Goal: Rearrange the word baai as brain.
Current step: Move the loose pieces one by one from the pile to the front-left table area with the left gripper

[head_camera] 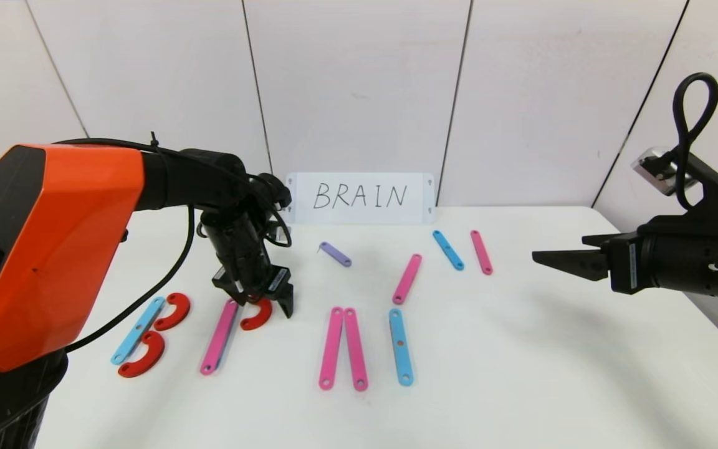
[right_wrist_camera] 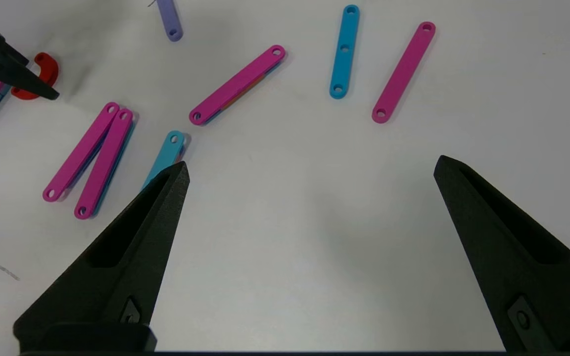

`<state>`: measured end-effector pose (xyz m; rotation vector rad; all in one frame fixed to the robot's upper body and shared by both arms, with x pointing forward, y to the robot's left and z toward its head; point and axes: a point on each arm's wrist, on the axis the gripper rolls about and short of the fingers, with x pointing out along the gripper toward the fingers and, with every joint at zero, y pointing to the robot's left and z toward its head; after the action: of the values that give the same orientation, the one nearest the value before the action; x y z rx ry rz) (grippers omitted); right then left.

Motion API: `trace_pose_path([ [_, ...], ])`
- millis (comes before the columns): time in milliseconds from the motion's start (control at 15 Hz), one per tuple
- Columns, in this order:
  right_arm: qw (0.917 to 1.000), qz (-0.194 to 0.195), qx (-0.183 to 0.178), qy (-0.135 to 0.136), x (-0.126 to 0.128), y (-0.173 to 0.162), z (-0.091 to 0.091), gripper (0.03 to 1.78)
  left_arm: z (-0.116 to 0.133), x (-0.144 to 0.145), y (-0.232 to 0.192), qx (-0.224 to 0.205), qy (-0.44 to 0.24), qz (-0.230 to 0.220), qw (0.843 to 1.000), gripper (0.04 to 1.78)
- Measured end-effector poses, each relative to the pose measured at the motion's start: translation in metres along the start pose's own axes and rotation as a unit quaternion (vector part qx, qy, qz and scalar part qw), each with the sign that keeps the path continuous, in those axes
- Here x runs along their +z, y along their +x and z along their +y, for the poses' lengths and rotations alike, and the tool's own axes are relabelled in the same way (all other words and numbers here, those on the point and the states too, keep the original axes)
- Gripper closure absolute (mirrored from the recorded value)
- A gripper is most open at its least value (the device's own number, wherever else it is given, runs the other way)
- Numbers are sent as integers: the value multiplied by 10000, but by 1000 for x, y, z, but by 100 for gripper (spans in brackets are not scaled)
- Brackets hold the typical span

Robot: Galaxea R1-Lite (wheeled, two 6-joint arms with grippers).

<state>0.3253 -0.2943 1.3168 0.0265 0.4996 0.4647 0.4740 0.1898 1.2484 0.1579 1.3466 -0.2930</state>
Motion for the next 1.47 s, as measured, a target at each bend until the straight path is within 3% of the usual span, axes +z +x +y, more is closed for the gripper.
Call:
trace_pose_path([
  [200,10000,0,7,-5,0,0,0,8,-3,2,-5,-24,43,-88,9999,9],
  [533,10000,14,5,-1,-1,0,0,8,-4,4,-12,-6,56,-284,9996,8],
  [800,10000,8,5,-2,-1,0,0,8,-13,16,-19,217,-199,-1031,9942,8],
  [1067,10000,18,3,2,-1,1,0,8,-45,27,-18,590,-864,-1842,9773,8],
  [1200,10000,21,5,2,-1,1,0,8,-64,32,-13,836,-1267,-2309,9611,8],
  [1467,10000,23,7,3,-1,1,0,8,-86,41,3,949,-1697,-2878,9377,8],
])
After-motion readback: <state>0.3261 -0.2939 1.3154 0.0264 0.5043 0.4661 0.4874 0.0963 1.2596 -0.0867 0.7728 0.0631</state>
